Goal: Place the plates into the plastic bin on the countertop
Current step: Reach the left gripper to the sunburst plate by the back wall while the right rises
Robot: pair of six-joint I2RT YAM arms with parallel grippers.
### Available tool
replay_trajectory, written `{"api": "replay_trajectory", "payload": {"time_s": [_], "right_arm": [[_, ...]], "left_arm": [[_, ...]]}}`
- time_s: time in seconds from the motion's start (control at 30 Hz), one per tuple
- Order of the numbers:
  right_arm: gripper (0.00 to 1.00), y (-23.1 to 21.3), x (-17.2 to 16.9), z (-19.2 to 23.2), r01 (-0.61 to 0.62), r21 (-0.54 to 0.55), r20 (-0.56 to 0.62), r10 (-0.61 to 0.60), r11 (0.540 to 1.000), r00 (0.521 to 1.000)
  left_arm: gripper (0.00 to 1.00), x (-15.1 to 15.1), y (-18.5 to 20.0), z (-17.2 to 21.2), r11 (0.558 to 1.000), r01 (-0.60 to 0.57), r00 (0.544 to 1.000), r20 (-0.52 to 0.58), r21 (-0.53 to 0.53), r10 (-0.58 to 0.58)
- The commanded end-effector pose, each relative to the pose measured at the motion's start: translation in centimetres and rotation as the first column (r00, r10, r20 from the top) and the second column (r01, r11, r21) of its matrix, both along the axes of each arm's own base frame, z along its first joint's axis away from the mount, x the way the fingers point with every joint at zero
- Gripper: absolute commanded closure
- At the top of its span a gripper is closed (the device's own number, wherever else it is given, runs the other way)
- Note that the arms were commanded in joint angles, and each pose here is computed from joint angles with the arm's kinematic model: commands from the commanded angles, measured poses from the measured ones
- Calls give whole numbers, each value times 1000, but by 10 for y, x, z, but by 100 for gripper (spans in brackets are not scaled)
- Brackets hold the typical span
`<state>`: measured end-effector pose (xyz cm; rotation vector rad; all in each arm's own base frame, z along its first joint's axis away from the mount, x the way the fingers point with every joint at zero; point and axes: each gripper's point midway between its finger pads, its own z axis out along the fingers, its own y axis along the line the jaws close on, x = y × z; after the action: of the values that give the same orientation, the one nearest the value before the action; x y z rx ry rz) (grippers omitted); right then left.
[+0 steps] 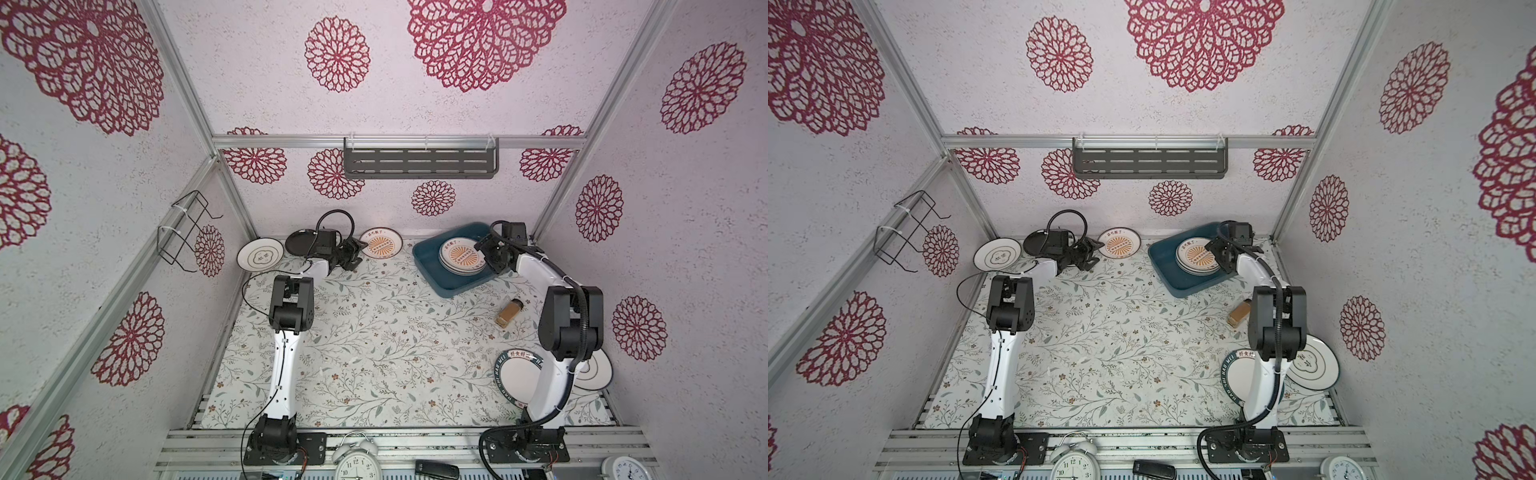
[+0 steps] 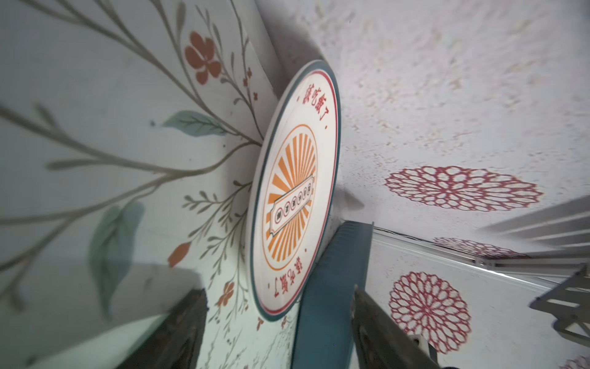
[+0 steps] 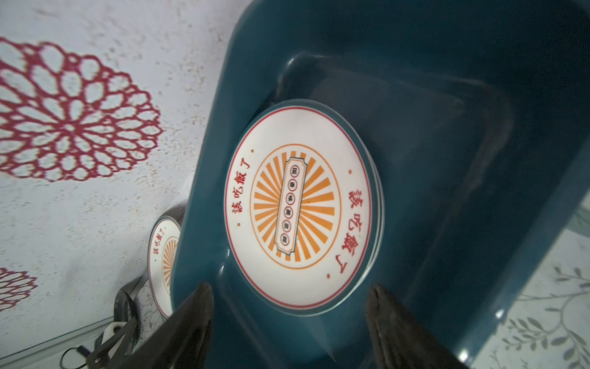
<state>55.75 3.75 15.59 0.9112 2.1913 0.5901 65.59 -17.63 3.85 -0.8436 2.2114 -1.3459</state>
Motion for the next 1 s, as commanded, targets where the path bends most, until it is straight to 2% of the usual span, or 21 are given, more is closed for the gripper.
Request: {"api": "replay_trajectory", "payload": {"time_s": [0.0,0.1,0.23,0.37,0.47,0.63,0.8,0.97], "right_arm": [[20,-4,-10,43,8,-41,67,-5,999,998],[20,-6,-17,49,14,-47,74,-10,999,997],[20,-7,-26,53,19,-50,73,-16,999,997],[20,-8,-34,57,22,-52,76,-18,998,997],[19,-9,-41,61,23,-53,86,-19,998,996],[8,-9,-52,70,14,-68,122,-5,998,992],[1,-11,-62,77,10,-72,158,1,997,987],[1,-10,-76,74,-32,-110,141,48,993,989]], "left_arm": [[29,-1,-9,-36,998,-44,996,-82,-45,40],[35,0,-14,-44,998,-43,995,-92,-51,38],[48,-2,-13,-56,997,-70,990,-126,-33,66],[71,2,-9,-50,993,-116,986,-125,-30,112],[82,5,-5,-44,990,-142,983,-121,-13,140],[97,9,-4,-20,988,-154,986,-72,-4,153],[100,6,-2,15,988,-157,988,-3,-3,157],[100,-7,4,61,988,-156,986,71,24,154]]}}
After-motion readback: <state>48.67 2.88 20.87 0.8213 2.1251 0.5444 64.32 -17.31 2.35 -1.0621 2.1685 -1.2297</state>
